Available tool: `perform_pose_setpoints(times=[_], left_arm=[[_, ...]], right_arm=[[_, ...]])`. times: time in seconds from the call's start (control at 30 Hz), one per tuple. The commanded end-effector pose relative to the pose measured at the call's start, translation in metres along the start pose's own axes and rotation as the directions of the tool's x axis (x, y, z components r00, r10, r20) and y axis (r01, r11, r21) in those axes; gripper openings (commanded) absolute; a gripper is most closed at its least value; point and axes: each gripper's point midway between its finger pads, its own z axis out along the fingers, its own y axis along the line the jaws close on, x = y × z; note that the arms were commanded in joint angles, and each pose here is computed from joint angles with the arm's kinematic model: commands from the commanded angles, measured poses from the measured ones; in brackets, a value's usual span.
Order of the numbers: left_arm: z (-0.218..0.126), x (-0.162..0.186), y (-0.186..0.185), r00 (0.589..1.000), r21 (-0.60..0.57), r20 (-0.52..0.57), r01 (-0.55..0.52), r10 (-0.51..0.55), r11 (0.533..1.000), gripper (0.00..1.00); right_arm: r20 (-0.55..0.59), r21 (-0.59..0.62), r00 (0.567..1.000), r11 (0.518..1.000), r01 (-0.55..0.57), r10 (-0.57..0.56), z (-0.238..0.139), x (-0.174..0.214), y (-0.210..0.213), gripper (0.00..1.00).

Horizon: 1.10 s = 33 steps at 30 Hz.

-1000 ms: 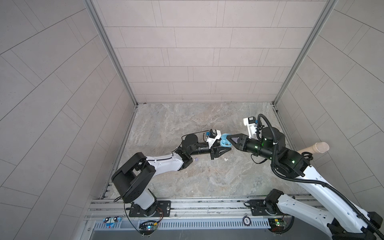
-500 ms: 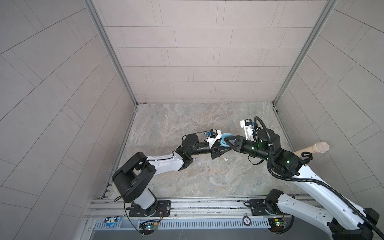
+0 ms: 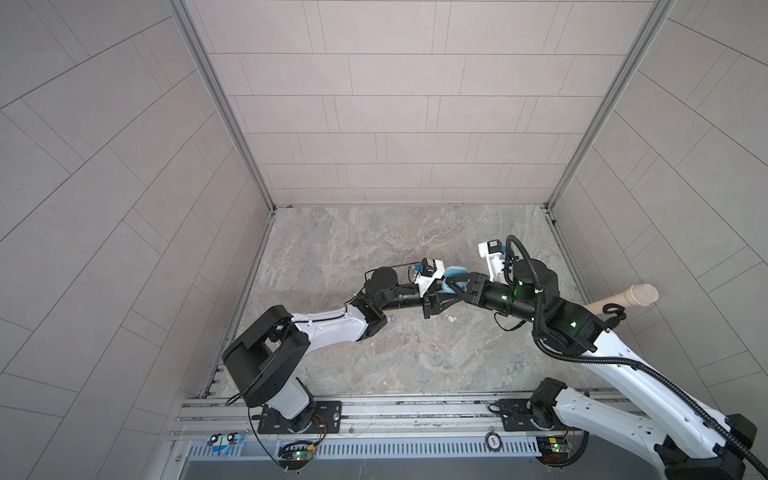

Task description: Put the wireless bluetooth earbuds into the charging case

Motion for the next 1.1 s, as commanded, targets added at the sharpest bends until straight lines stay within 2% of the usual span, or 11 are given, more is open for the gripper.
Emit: perform_pose_setpoints(times=[0.0, 0.47, 0.57, 0.73, 1.07], left_arm=[[-0.001, -0.035, -0.009, 0.993, 0.009, 0.082, -0.082, 0.081, 0.997, 0.0], [-0.004, -0.034, -0.008, 0.993, -0.009, 0.08, -0.088, 0.088, 0.996, 0.0], [-0.004, -0.032, -0.007, 0.994, -0.009, 0.075, -0.084, 0.085, 0.996, 0.0], [-0.006, -0.026, -0.007, 0.995, -0.013, 0.062, -0.079, 0.079, 0.997, 0.0], [-0.01, -0.011, -0.014, 0.997, 0.01, 0.005, -0.074, 0.074, 0.997, 0.0]], right_arm=[[-0.014, 0.011, 1.0, 1.0, -0.013, 0.013, -0.002, 0.005, -0.003, 0.31], [0.004, 0.052, 0.999, 0.998, 0.031, -0.032, -0.017, -0.002, 0.001, 0.52], [0.005, 0.045, 0.999, 0.998, 0.052, -0.052, -0.024, -0.006, 0.01, 0.53], [0.002, 0.119, 0.995, 0.988, 0.094, -0.095, -0.04, -0.01, 0.006, 0.57], [-0.028, 0.187, 0.985, 0.967, 0.174, -0.172, -0.054, -0.027, 0.012, 0.58]])
